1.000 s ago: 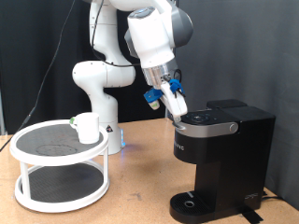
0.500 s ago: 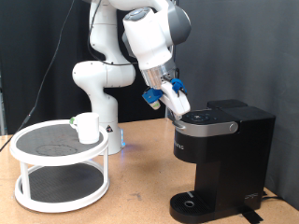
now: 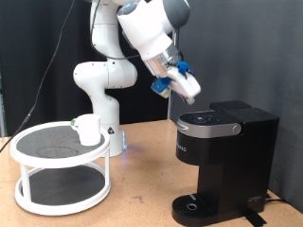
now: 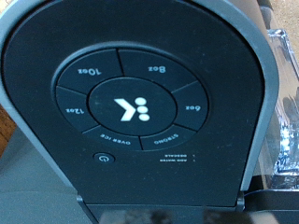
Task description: Make a cup of coffee with the keurig machine
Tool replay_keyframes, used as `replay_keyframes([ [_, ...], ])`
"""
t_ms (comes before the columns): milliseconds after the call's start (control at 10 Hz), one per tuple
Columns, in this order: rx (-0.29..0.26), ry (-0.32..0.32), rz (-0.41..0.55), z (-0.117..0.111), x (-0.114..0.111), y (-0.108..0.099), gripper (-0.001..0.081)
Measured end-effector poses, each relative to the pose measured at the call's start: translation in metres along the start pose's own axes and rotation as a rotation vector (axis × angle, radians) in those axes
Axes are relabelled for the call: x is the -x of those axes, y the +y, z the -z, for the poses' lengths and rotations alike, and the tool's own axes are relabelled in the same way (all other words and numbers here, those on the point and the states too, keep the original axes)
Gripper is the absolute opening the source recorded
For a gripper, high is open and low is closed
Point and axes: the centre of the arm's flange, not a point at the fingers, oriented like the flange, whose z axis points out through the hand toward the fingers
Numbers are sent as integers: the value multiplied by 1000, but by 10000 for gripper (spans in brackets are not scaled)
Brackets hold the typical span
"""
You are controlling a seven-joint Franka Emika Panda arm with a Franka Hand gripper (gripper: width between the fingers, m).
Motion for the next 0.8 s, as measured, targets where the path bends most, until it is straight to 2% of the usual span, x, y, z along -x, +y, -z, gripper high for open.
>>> replay_keyframes([
  [200, -2, -8, 7, -3, -3, -1, 0],
  [400, 62, 17, 17, -7, -22, 5, 0],
  [500, 63, -13, -9, -6, -31, 7, 0],
  [700, -30, -164, -126, -1, -51, 9, 0],
  [800, -38, -192, -150, 1, -63, 13, 0],
])
